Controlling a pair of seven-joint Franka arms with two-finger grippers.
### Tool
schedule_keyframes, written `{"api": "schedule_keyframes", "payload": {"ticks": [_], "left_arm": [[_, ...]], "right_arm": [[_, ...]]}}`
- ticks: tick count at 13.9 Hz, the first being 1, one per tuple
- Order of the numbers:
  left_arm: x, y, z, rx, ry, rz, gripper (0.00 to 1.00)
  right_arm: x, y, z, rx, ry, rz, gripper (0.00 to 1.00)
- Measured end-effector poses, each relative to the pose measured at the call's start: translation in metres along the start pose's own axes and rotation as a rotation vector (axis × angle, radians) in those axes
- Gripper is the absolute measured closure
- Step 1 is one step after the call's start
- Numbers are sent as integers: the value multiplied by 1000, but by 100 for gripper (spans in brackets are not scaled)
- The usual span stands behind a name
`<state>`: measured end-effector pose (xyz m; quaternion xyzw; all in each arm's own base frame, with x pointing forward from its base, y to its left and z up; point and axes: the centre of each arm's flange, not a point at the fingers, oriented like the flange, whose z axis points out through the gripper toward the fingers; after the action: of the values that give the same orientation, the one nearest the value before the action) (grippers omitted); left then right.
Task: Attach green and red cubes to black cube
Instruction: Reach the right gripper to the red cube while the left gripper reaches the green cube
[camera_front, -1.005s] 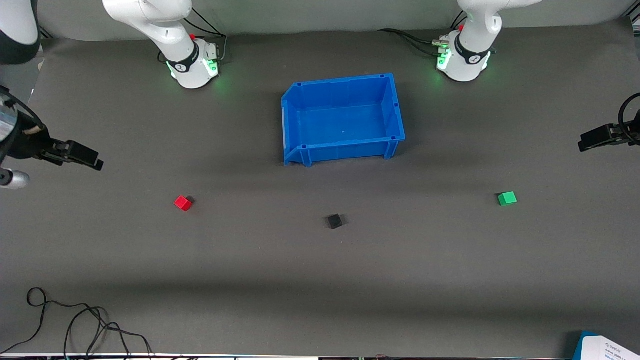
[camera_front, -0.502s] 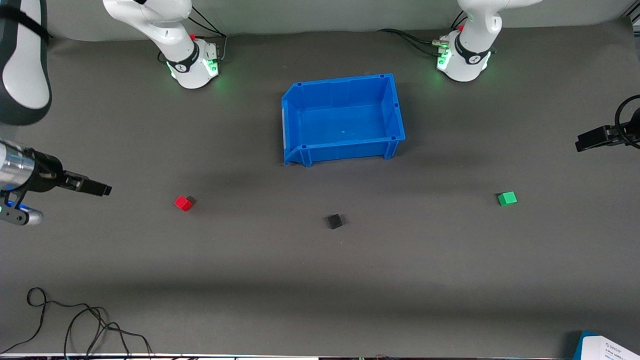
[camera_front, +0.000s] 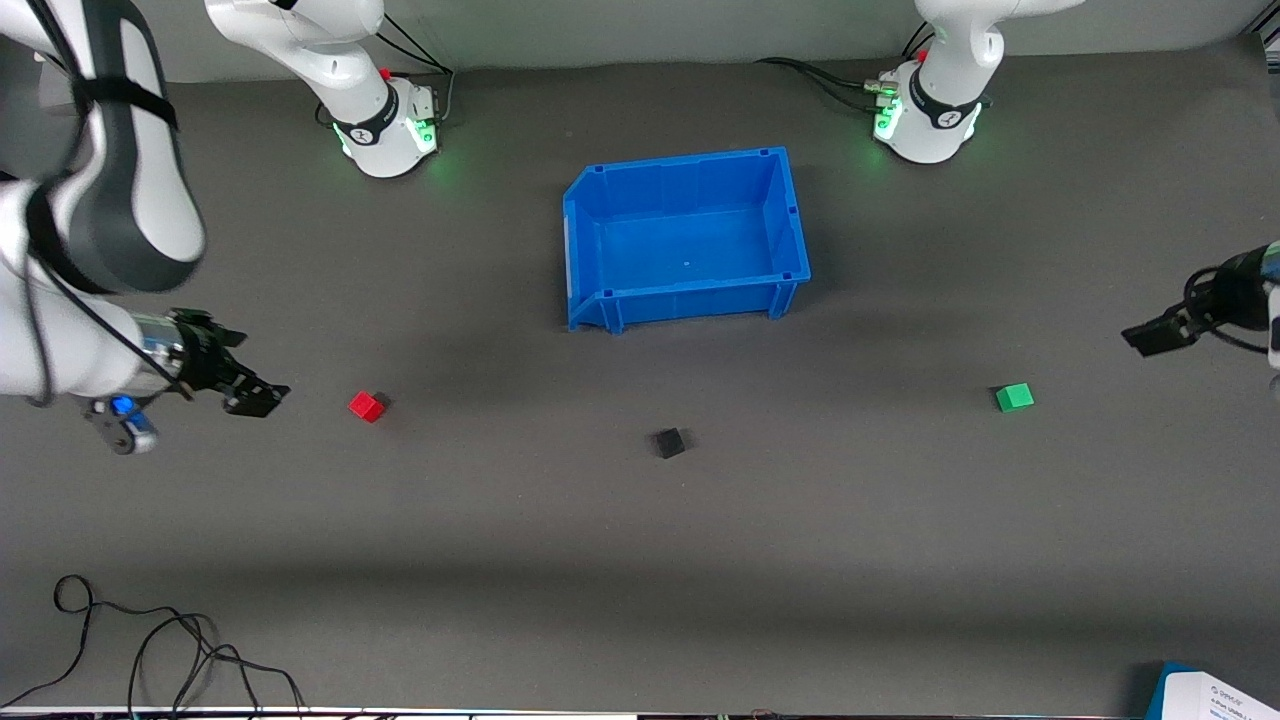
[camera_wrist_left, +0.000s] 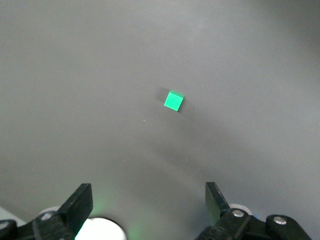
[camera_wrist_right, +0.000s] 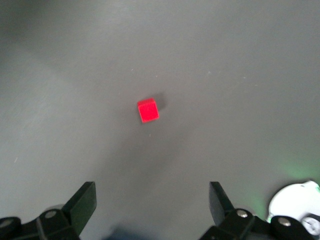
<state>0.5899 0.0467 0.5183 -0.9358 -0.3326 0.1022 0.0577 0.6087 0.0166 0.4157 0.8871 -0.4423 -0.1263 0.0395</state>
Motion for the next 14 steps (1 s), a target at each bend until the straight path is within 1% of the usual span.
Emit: {"api": "schedule_keyframes", "payload": {"ticks": [1,3,4,6,7,8,9,11,12,14], "left_arm": [[8,5,16,10,-14,-106,0],[19,7,32,23,-31,-191,0],[26,4,39,25,-37,-236,0],[45,-3,54,5,-34,-325,0],[53,-8,63,-18,-46,-364,0],[61,-15,73,-45,-68,-401,0],[70,-25,84,-71,-85,-440,0],[81,-35,104,-106,-83,-543,0],[83,-35,112,-115,-77,-590,0],[85,-30,128,-126,-69,-664,0]], "right_arm": [[7,3,34,8,5,75,0],[4,-1,61,31,23,195,0],[-2,-6,76,52,38,230,0],[-9,-11,109,86,60,271,0],[-8,-9,125,87,61,281,0],[-6,-7,141,73,56,286,0],[-3,-6,155,54,58,276,0],[1,-6,176,19,101,181,0],[2,-6,183,12,114,122,0],[5,-4,194,23,130,19,0]]}}
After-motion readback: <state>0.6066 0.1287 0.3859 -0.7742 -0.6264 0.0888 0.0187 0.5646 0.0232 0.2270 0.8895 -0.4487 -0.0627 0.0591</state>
